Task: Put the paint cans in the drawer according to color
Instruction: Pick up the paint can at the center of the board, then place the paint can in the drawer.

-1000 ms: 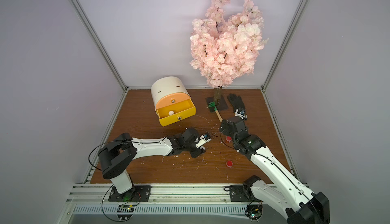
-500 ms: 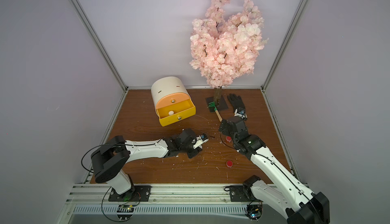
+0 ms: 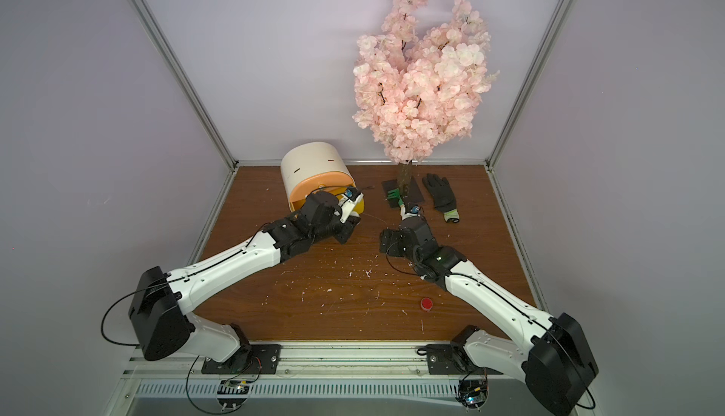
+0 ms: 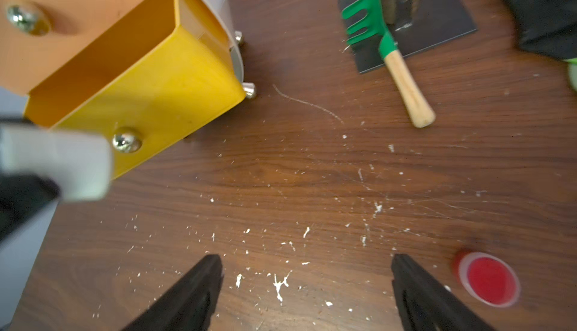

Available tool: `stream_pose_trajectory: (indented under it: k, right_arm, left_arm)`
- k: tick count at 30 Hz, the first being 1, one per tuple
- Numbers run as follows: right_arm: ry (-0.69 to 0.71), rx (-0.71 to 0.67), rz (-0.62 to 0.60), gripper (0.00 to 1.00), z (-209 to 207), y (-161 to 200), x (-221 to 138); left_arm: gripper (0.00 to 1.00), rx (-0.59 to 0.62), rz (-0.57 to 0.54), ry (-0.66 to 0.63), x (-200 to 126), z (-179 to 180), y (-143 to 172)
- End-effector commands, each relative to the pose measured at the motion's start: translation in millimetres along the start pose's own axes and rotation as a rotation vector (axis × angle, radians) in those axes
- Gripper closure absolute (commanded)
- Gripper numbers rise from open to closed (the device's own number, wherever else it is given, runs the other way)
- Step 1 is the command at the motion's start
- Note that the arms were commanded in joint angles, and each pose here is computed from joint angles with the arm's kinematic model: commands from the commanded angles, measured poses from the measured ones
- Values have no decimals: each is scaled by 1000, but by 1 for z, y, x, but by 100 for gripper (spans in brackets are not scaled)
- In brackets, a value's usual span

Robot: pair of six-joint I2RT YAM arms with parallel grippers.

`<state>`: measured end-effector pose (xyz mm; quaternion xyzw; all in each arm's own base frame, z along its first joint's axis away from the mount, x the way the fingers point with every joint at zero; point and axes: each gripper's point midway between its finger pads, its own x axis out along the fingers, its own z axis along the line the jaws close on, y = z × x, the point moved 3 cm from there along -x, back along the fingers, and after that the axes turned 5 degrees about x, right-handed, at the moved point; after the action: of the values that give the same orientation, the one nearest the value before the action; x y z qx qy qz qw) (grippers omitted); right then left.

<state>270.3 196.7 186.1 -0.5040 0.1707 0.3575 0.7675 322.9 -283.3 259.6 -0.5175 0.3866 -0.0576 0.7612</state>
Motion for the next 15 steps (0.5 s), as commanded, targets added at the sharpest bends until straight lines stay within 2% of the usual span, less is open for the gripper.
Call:
stream_pose_trajectory:
  k: [1, 3, 7, 15]
  right_arm:
    - [-179, -29, -69, 11, 47, -21, 2]
    - [-200, -19, -70, 12, 52, -21, 12]
    - [-222, -17, -53, 13, 67, -23, 29]
    - [-231, -26, -42, 13, 89, -27, 42]
  left_arm:
    - [76, -37, 48, -112, -7, 36, -5]
    - [76, -42, 27, -148, -9, 50, -14]
    - [76, -67, 78, -190, 2, 74, -13]
    - [75, -42, 147, -184, 23, 76, 5]
